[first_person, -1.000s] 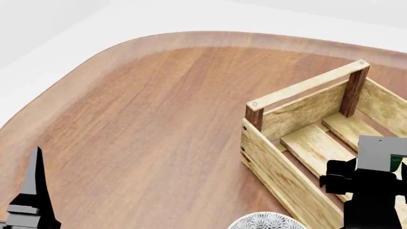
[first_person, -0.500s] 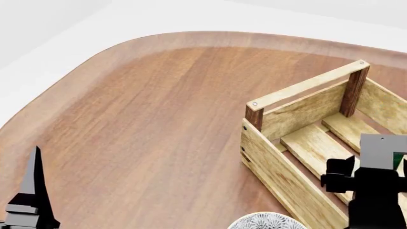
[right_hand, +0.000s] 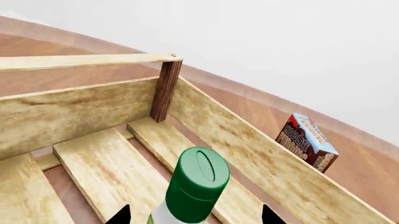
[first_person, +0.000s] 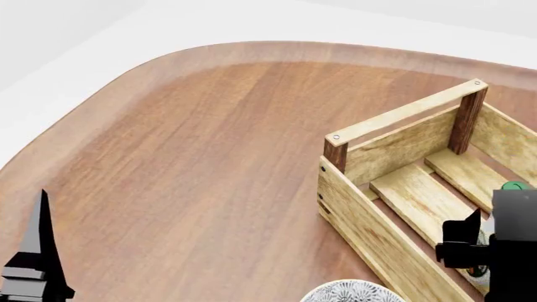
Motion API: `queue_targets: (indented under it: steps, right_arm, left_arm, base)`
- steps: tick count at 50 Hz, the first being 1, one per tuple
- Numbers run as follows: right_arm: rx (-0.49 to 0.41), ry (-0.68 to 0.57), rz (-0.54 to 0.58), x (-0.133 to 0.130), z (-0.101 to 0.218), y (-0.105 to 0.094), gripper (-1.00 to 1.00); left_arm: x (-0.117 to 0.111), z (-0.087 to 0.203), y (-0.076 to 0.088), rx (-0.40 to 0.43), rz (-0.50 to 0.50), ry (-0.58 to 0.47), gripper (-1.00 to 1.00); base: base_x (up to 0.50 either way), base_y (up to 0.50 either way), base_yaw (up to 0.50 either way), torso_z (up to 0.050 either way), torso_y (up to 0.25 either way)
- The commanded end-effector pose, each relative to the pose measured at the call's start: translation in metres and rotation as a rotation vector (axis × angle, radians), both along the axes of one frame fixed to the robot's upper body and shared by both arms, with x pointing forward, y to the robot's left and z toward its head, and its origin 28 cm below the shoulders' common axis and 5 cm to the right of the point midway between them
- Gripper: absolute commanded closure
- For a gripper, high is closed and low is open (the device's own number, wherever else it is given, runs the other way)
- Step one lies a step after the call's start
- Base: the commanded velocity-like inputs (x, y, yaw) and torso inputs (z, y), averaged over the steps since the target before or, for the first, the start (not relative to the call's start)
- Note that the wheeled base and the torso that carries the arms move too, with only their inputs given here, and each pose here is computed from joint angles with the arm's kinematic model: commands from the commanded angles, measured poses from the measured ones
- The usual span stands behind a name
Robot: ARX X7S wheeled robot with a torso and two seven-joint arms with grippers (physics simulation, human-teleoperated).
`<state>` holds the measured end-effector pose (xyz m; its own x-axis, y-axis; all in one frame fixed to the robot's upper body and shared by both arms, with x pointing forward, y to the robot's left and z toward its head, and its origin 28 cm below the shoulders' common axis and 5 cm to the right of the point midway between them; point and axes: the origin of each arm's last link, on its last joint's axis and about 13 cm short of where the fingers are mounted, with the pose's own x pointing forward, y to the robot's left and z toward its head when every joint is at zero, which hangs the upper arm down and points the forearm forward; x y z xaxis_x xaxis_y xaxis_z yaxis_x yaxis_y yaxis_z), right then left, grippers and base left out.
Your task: Pick up the salad dressing and put it in the tray.
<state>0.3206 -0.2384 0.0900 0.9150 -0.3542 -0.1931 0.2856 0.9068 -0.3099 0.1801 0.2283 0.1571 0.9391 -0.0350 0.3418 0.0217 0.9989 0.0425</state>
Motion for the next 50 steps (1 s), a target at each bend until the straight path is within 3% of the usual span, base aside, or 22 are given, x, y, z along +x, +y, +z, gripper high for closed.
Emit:
queue_targets:
  steps: [1, 11, 15, 20, 30, 36, 37, 40, 50]
  right_arm:
    - [-0.040, -0.057, 0.033, -0.038, 0.016, 0.005, -1.00]
    - [-0.097, -0.226, 0.071, -0.078, 0.036, 0.019, -1.00]
    - [-0.130, -0.418, 0.078, -0.114, 0.050, 0.033, -1.00]
    - [-0.122, -0.560, 0.081, -0.139, 0.067, 0.042, -1.00]
    - [-0.190, -0.807, 0.062, -0.179, 0.084, 0.057, -1.00]
    - [-0.202, -0.876, 0.049, -0.188, 0.086, 0.061, -1.00]
    - [-0.200, -0.955, 0.038, -0.198, 0.091, 0.064, -1.00]
    - [-0.224, -1.022, 0.021, -0.205, 0.093, 0.066, -1.00]
    - [-0.233, -1.125, 0.003, -0.215, 0.097, 0.068, -1.00]
  left_arm:
    - [-0.002, 0.002, 0.001, -0.001, 0.006, -0.011, -1.00]
    - [-0.004, 0.003, 0.003, 0.013, 0.034, -0.056, -1.00]
    - [-0.005, 0.003, 0.005, 0.003, 0.066, -0.096, -1.00]
    - [-0.008, 0.010, 0.009, -0.079, 0.080, -0.152, -1.00]
    - [-0.017, 0.016, 0.015, -0.155, 0.115, -0.281, -1.00]
    - [-0.019, 0.017, 0.016, -0.169, 0.136, -0.323, -1.00]
    - [-0.021, 0.018, 0.018, -0.182, 0.153, -0.358, -1.00]
    - [-0.024, 0.019, 0.018, -0.187, 0.166, -0.398, -1.00]
    - [-0.028, 0.020, 0.019, -0.198, 0.187, -0.462, -1.00]
  base:
    - [0.00, 0.00, 0.00, 0.000, 0.000]
    - [0.00, 0.00, 0.00, 0.000, 0.000]
    - [0.00, 0.00, 0.00, 0.000, 0.000]
    - [0.00, 0.00, 0.00, 0.000, 0.000]
    - [0.00, 0.00, 0.00, 0.000, 0.000]
    - [0.00, 0.00, 0.00, 0.000, 0.000]
    - [0.00, 0.00, 0.00, 0.000, 0.000]
    - [0.00, 0.00, 0.00, 0.000, 0.000]
    - [0.00, 0.00, 0.00, 0.000, 0.000]
